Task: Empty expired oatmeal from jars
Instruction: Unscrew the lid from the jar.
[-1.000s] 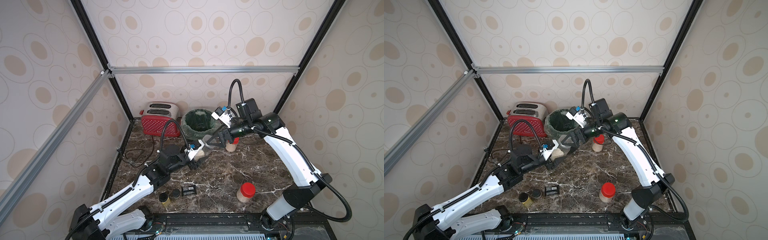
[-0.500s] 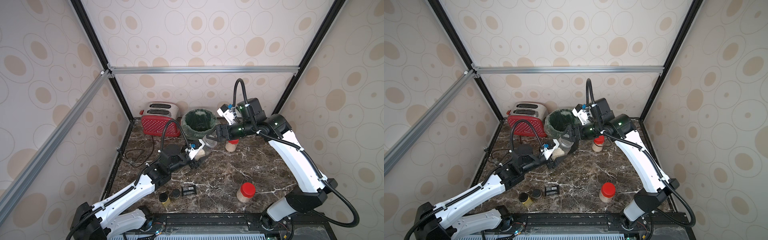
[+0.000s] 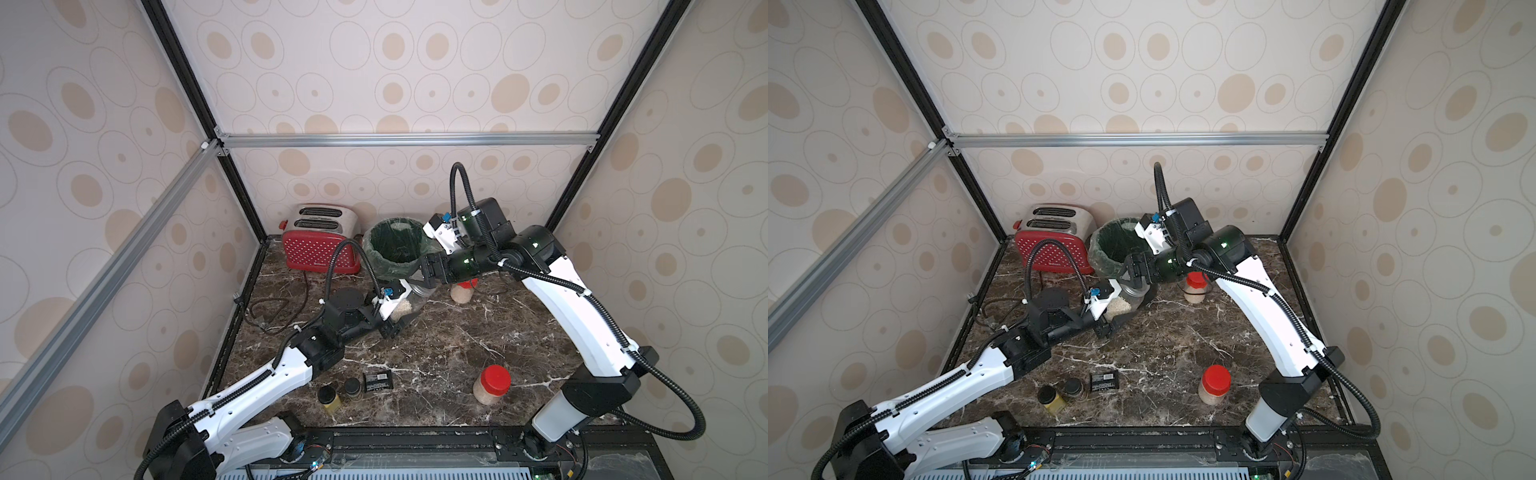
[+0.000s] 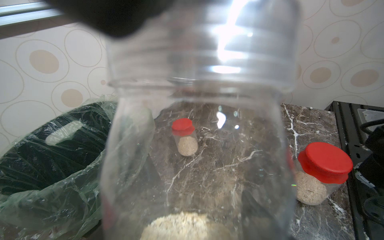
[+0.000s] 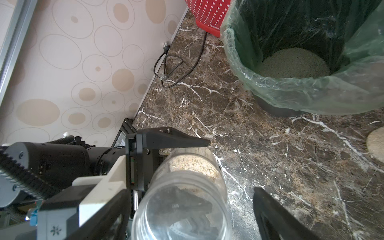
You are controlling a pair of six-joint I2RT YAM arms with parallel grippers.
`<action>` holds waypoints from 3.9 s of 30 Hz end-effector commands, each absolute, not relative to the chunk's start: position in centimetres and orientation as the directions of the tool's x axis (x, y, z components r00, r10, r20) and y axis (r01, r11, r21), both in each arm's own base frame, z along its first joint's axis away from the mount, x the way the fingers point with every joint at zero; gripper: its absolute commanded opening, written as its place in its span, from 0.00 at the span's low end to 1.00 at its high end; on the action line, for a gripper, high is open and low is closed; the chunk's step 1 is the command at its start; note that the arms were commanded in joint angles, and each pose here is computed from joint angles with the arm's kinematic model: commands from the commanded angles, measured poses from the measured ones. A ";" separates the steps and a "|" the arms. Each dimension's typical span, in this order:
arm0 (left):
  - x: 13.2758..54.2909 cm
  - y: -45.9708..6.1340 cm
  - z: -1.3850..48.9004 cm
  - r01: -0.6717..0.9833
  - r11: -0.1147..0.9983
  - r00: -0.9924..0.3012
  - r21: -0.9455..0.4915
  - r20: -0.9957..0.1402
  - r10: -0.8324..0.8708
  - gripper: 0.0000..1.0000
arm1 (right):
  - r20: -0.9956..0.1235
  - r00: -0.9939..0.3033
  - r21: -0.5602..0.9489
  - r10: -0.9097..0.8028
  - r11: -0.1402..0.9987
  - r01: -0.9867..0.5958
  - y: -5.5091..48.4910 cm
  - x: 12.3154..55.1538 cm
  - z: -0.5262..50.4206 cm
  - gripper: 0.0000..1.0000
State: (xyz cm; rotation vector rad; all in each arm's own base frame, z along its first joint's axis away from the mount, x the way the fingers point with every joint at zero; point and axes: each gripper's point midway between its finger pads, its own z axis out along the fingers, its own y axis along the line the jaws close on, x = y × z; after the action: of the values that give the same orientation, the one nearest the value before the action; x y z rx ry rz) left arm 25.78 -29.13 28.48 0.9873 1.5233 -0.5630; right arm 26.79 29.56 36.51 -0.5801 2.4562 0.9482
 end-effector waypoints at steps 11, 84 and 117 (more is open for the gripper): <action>25.2 -29.1 31.2 0.827 0.523 0.099 0.206 -0.969 0.226 0.65 | -0.553 -0.772 0.551 -0.314 0.558 -0.621 30.9 24.6 37.1 0.60; 24.8 -28.1 31.1 0.816 0.535 0.097 0.218 -0.965 0.245 0.65 | -0.509 -0.781 0.503 -0.362 0.611 -0.611 30.9 24.3 37.1 0.83; 23.8 -28.2 30.6 0.845 0.519 0.039 0.132 -0.982 0.187 0.65 | -0.795 0.039 0.029 -0.605 -0.103 -0.994 30.4 19.3 40.0 0.23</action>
State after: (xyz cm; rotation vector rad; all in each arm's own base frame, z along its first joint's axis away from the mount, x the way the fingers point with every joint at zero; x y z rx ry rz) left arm 23.02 -28.72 30.65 1.0006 1.4457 -0.6550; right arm 21.34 30.90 39.19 -1.6769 1.7246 0.8666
